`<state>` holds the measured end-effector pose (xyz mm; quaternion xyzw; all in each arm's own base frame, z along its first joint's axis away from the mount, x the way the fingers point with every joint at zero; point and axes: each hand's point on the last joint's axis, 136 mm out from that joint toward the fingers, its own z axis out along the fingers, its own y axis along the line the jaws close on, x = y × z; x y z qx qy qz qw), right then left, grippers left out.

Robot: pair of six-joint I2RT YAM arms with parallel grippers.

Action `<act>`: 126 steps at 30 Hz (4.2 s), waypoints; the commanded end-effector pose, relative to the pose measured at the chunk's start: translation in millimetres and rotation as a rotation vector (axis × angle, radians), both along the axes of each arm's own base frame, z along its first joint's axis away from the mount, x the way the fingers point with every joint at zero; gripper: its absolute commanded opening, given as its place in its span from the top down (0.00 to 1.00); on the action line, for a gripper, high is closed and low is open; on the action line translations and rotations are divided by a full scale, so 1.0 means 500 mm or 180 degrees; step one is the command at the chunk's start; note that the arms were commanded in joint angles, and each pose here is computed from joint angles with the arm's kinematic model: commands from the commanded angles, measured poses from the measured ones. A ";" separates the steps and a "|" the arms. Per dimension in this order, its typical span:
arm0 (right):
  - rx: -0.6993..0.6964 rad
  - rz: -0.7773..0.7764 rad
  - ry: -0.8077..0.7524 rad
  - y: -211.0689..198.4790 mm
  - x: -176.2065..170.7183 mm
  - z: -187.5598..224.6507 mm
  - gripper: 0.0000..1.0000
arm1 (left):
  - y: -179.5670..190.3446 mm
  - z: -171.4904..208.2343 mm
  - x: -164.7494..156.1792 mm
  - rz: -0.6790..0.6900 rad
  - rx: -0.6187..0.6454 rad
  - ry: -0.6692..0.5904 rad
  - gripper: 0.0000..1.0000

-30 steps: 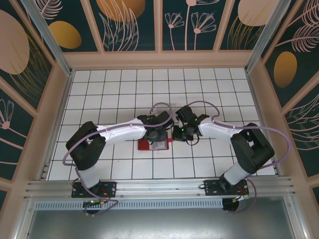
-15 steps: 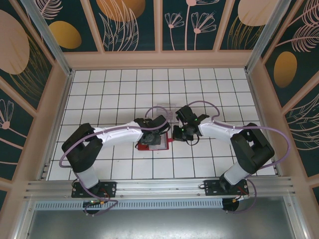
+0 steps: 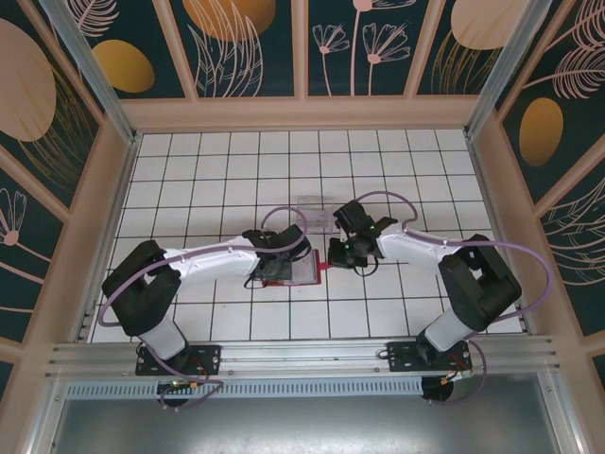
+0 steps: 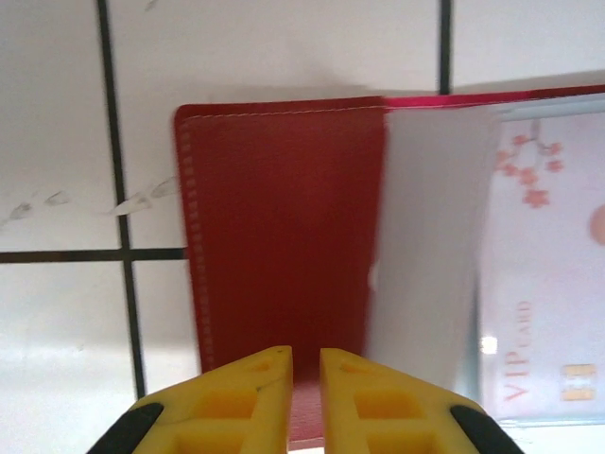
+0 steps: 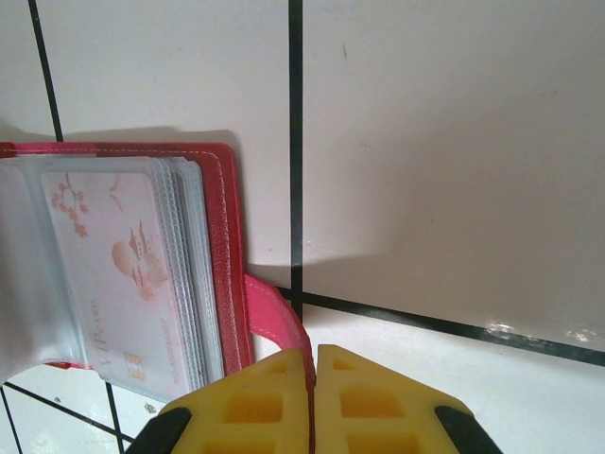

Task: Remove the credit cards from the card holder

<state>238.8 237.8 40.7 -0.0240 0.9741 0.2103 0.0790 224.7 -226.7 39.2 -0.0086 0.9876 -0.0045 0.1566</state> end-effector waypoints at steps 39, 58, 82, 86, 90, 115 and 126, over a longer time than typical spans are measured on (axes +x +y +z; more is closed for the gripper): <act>-0.0009 0.0301 -0.0096 0.120 0.029 0.036 0.71 | -0.086 0.004 0.051 0.0128 -0.1747 0.0054 0.72; -0.0158 0.0326 0.0104 0.111 0.015 -0.047 0.84 | -0.084 -0.037 0.047 0.0136 -0.1619 0.0189 0.74; -0.0170 0.0251 0.0122 0.100 0.008 -0.047 0.85 | -0.027 -0.048 0.035 0.0200 -0.1147 0.0190 0.84; -0.0168 0.0244 0.0133 0.099 0.005 -0.049 0.85 | -0.029 -0.030 0.039 0.0190 -0.1180 0.0127 0.83; -0.0163 0.0237 0.0120 0.098 0.006 -0.045 0.85 | -0.044 0.000 0.054 0.0165 -0.1308 0.0016 0.81; -0.0091 0.0255 0.0012 0.117 0.019 -0.006 0.53 | -0.063 0.014 0.063 0.0235 -0.1825 -0.0026 0.80; -0.0222 0.0268 0.0147 0.104 0.007 -0.057 0.62 | -0.062 -0.009 0.058 0.0296 -0.2041 0.0082 0.76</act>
